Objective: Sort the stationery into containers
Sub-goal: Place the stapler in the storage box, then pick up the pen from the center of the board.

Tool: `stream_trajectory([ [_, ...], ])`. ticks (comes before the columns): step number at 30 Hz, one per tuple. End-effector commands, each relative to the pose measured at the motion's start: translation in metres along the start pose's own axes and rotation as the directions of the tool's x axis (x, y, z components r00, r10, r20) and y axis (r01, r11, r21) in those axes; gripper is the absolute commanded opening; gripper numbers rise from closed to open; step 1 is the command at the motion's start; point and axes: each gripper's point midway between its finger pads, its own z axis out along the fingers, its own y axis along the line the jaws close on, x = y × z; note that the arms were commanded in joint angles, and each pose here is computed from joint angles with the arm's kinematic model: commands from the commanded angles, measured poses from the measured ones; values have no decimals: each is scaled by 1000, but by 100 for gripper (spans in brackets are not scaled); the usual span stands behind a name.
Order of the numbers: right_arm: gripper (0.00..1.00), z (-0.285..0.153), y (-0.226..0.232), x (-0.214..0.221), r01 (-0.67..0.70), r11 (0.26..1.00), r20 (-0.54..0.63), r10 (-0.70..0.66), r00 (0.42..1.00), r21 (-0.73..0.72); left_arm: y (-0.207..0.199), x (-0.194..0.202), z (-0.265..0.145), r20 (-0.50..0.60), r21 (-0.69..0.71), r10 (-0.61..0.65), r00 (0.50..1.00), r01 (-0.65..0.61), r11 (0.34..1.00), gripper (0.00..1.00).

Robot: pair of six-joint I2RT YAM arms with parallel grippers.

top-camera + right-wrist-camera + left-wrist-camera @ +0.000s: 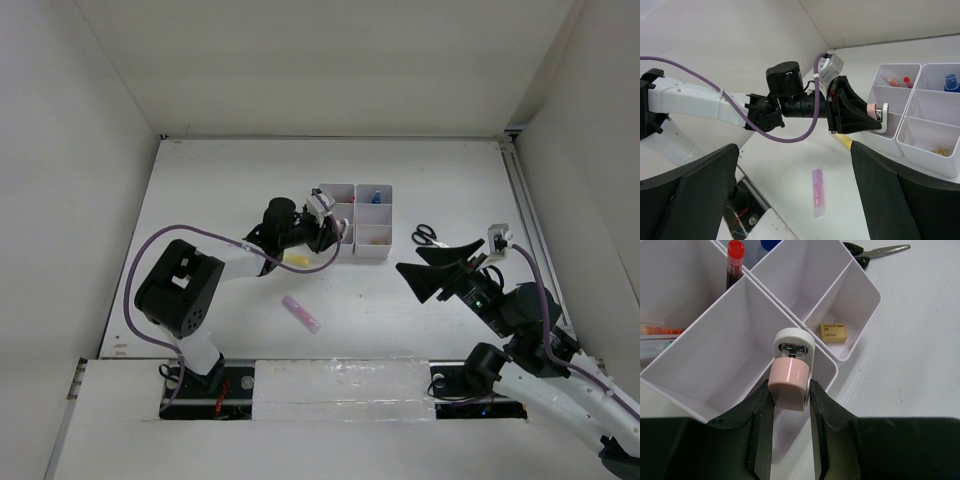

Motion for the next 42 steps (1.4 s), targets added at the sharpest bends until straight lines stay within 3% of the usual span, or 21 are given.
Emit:
stream_trajectory([
  [1, 100, -2, 8, -7, 11, 999, 28, -10, 1000, -40, 4, -9, 2, 36, -11, 7, 999, -6, 1000, 13],
  [13, 100, -2, 8, -7, 11, 999, 28, -10, 1000, -40, 0, -14, -1, 44, 1, 0, 999, 0, 1000, 28],
  [15, 100, -1, 7, -5, 12, 999, 21, -11, 1000, -35, -2, -16, -2, 44, 11, -9, 999, 8, 1000, 45],
  [29, 100, 3, 6, -3, 13, 999, 11, -13, 1000, -29, -17, -54, -17, 121, 53, 23, 992, -29, 998, 46],
  [34, 100, 7, 0, -3, 14, 1000, 22, -14, 1000, 6, -19, -91, -34, 193, 12, 7, 981, -9, 1000, 59],
  [35, 100, 7, 0, -3, 14, 1000, 22, -14, 1000, 6, -17, -97, -37, 195, -6, -3, 981, 4, 1000, 99],
  [39, 100, 11, -2, 3, 26, 1000, -1, -26, 1000, 9, -13, -123, -53, 233, -72, -48, 971, 67, 995, 100],
  [42, 100, 12, -1, 7, 57, 998, -23, -58, 998, -9, 2, -140, -74, 287, -197, -145, 947, 206, 958, 100],
])
